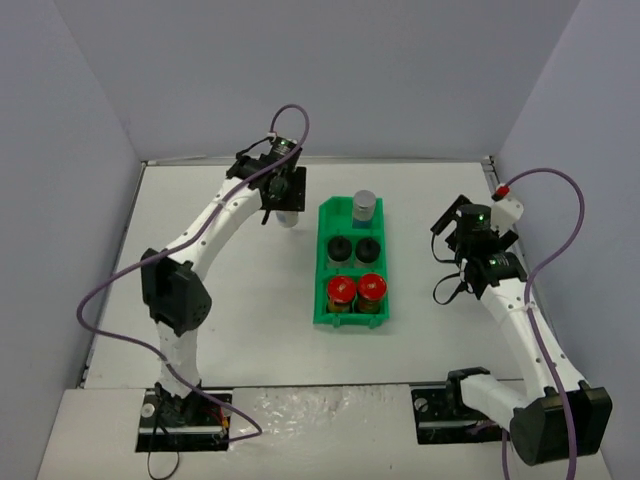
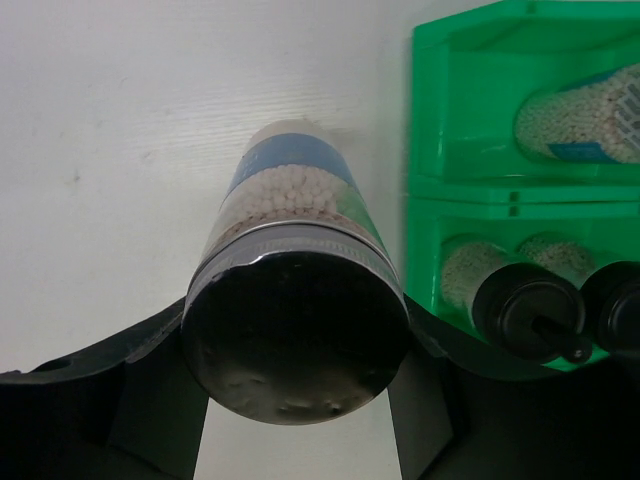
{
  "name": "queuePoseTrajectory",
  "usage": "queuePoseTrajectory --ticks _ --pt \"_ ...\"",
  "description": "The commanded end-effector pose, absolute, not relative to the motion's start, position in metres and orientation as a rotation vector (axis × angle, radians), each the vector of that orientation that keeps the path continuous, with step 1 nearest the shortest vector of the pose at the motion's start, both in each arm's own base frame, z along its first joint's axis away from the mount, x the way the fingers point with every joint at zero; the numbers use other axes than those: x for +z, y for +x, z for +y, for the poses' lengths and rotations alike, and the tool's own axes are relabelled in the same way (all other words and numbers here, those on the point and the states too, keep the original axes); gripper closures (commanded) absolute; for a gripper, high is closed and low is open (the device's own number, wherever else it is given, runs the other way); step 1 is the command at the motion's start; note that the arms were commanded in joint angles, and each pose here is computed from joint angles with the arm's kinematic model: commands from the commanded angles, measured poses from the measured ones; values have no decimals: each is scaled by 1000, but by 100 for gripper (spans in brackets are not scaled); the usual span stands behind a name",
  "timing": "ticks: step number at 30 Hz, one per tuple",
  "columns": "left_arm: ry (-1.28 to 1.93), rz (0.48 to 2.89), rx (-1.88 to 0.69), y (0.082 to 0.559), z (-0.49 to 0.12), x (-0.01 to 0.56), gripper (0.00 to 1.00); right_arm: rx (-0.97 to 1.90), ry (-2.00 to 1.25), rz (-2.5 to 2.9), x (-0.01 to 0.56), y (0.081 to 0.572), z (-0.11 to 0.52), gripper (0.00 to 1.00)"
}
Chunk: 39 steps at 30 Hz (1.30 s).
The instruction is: Organize the condiment bottles
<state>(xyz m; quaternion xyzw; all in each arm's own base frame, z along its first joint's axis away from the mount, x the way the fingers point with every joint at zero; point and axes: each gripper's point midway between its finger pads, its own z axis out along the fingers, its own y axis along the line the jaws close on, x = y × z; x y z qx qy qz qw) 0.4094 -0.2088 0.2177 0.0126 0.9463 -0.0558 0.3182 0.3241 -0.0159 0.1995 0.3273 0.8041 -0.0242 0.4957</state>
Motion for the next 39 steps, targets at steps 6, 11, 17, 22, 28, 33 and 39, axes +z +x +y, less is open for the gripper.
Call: queuePoseTrajectory --ticks 6,11,17,22,28,33,39 --pt "265 2271 -238 456 -276 275 100 -82 815 1841 229 335 -28 0" --pt "357 2199 -248 464 -300 284 100 -91 816 1844 227 332 -30 0" --pt "422 2187 -292 465 -320 274 100 -93 820 1849 223 329 -30 0" --pt "543 2157 -301 453 -343 270 100 -94 823 1852 220 328 -31 0" --pt "605 2158 -341 449 -359 259 100 -95 824 1859 216 326 -31 0" --pt "626 2177 -331 450 -365 245 100 -97 823 1860 215 324 -31 0" --pt "637 2196 -319 451 -364 234 100 -100 822 1861 214 322 -32 0"
